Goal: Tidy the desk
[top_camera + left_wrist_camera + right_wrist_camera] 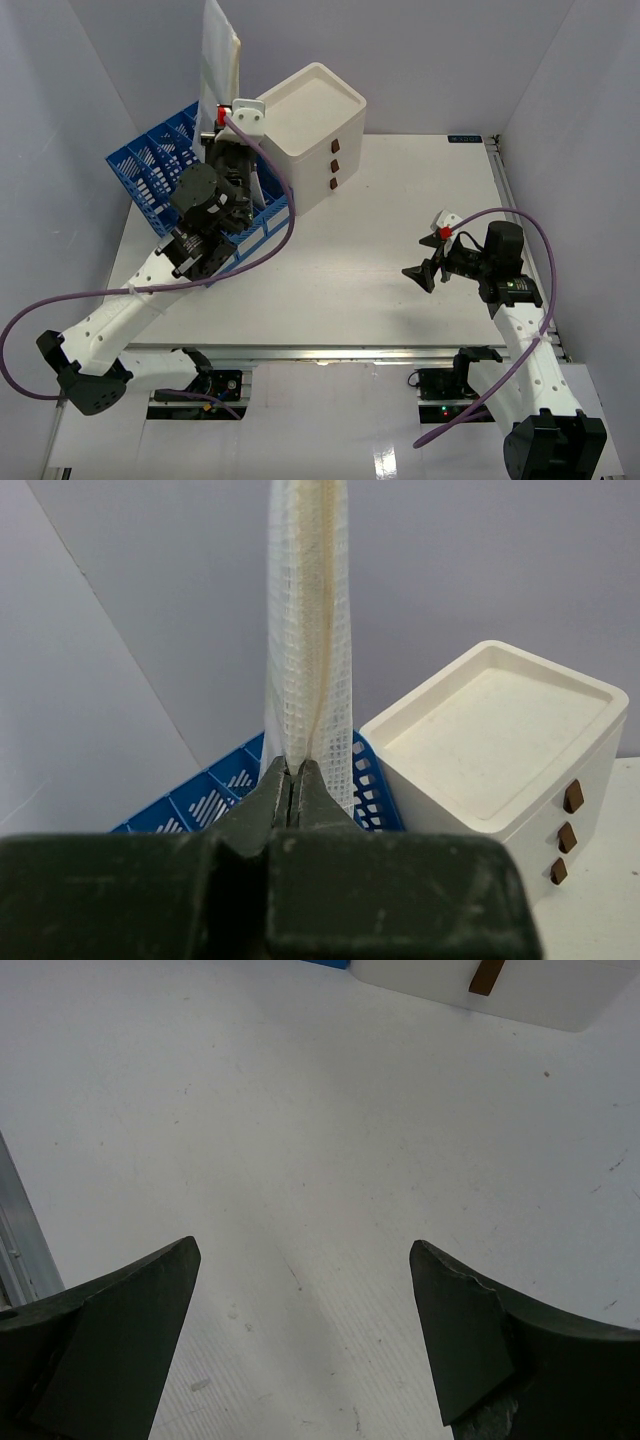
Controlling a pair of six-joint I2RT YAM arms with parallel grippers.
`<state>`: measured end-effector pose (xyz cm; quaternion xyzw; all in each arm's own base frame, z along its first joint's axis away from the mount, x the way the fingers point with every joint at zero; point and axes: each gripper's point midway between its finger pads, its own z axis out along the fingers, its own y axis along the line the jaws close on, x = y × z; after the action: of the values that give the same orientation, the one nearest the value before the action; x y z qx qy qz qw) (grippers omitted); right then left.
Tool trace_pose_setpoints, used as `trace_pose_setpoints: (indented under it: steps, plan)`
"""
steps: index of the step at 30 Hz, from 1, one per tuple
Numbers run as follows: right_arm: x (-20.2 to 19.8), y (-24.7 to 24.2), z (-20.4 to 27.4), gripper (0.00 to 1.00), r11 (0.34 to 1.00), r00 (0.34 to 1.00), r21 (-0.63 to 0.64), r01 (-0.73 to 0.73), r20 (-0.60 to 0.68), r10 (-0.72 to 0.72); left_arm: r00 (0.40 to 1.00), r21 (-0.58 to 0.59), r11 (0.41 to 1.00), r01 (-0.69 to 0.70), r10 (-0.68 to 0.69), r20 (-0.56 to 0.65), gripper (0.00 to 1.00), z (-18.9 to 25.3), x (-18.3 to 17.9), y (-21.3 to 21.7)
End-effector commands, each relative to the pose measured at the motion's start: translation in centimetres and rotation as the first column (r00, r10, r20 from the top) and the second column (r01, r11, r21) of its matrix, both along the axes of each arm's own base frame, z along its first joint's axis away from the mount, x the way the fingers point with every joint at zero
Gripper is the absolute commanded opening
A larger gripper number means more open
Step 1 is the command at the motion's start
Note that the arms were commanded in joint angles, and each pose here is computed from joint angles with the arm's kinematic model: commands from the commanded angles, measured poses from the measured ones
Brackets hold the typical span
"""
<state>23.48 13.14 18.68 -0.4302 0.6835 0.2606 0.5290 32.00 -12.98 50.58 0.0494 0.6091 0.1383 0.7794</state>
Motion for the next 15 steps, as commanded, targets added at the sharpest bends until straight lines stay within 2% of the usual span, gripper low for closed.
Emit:
trace_pose_setpoints:
  steps: [1,7,15]
  plan:
    - [0.3,0.1,0.5,0.92,1.0,0.999,0.007,-0.007,0.031,0.007,0.997,-0.063,0.998,0.03,-0.025,0.079,0.0,2.4,-0.5,1.8]
    - [0.3,0.0,0.3,0.92,1.0,0.999,0.0,-0.001,0.035,0.001,0.999,-0.1,0.995,0.004,0.0,0.038,0.0,0.2,0.8,3.6]
    - [0.3,0.0,0.2,0.91,1.0,0.999,-0.002,-0.002,0.032,0.002,0.998,-0.148,0.987,-0.062,0.06,-0.022,0.0,-4.9,0.8,6.5]
